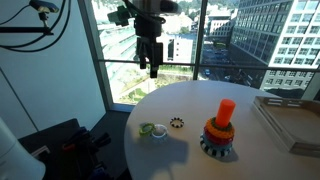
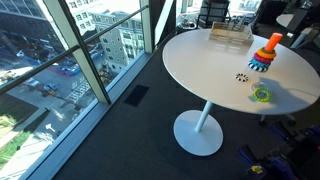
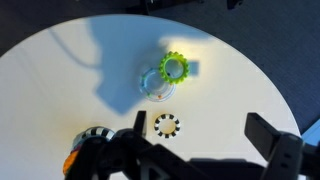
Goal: Pick up the clear ring and place it on the stack of rings
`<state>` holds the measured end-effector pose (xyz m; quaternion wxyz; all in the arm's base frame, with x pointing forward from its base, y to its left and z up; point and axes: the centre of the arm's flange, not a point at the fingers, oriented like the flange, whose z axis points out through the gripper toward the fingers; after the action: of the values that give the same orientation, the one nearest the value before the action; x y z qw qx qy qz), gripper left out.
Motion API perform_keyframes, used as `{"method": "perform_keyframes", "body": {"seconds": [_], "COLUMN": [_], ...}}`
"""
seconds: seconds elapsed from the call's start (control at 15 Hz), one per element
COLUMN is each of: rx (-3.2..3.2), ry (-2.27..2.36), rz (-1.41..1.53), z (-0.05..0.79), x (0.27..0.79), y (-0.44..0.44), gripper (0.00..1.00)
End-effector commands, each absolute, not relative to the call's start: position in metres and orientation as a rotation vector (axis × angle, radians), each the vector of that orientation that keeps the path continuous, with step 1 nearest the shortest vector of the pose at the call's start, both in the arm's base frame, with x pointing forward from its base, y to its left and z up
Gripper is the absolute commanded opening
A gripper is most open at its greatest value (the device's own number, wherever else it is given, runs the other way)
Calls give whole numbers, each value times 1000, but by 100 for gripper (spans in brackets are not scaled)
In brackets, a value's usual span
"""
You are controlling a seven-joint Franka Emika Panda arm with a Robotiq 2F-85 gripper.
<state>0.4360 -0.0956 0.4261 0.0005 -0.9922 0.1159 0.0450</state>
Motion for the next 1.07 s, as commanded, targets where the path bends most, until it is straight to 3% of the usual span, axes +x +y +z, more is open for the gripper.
{"method": "perform_keyframes", "body": {"seconds": [0.0,1.0], "rx": [-3119,-3133], "ry": [448,428], "rz": [101,219], "z": [406,357], "x": [439,435], "y": [-107,-110], "gripper": [100,100]}}
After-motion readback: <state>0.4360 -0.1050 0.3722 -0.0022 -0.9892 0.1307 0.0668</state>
